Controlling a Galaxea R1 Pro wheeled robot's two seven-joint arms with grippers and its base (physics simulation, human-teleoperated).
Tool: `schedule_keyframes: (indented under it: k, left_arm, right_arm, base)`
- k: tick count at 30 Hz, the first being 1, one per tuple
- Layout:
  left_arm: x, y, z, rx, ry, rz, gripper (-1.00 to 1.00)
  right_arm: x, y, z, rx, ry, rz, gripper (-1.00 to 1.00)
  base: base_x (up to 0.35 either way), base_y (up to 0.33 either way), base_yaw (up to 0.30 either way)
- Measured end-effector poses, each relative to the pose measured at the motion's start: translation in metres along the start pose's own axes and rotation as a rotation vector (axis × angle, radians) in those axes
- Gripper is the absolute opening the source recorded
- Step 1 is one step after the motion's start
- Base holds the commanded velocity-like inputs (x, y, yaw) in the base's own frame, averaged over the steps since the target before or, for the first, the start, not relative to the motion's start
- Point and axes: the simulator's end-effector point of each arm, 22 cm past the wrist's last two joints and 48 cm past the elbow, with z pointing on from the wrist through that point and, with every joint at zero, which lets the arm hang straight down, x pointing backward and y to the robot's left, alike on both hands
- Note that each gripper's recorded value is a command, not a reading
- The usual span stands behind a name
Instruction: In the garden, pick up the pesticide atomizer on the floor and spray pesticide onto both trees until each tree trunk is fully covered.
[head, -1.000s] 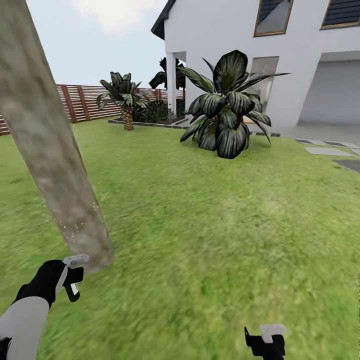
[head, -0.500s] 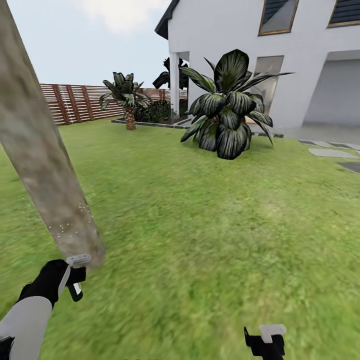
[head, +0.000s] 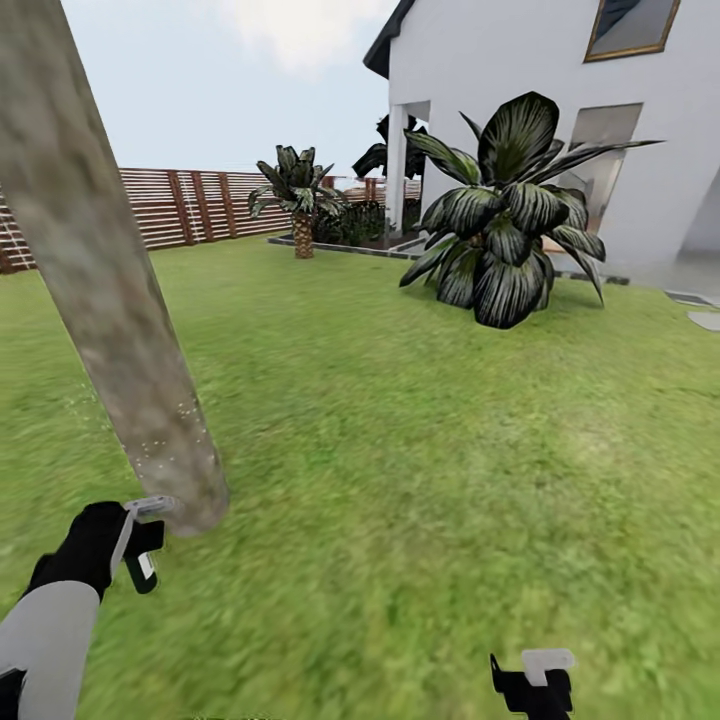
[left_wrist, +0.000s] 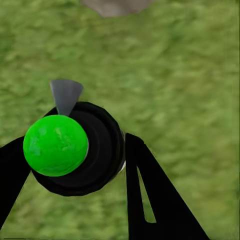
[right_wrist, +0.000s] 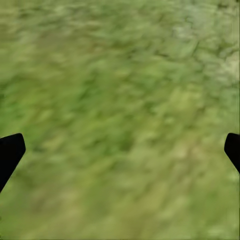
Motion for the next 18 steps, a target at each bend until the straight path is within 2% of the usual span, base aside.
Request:
schedule_keyframes:
  k: [4,8,13,16,17,18]
  left_arm:
    - [-0.026,0.013,-0.026,-0.026,-0.014,-0.031,-1.0]
    - [-0.057,0.006,-0.046,-0.008,-0.03,-0.05,-1.0]
    - [-0.106,-0.008,-0.07,0.002,-0.095,-0.017,-1.0]
    - [-0.119,0.042,-0.079,-0.062,-0.111,-0.029,-1.0]
    - [-0.119,0.048,-0.078,-0.057,-0.109,-0.033,-1.0]
    - [-0.118,0.047,-0.078,-0.023,-0.107,-0.035,-1.0]
  right_arm:
    - [0.0,0.0,0.0,0.0,0.0,0.0,1.0]
    - [0.0,-0.001,0.0,0.001,0.0,-0.001,1.0]
    - [0.0,-0.001,0.0,0.001,0.0,-0.001,1.0]
    - [0.0,-0.001,0.0,0.001,0.0,-0.001,1.0]
    - [0.0,-0.001,0.0,0.001,0.001,-0.001,1.0]
    - [0.0,-0.001,0.0,0.001,0.0,-0.001,1.0]
  base:
    - [0.007,-0.003,0.111]
    - [0.0,0.0,0.007]
    - [0.0,0.0,0.0]
    - [0.0,0.0,0.0]
    - [0.0,0.0,0.0]
    - [0.0,0.0,0.0]
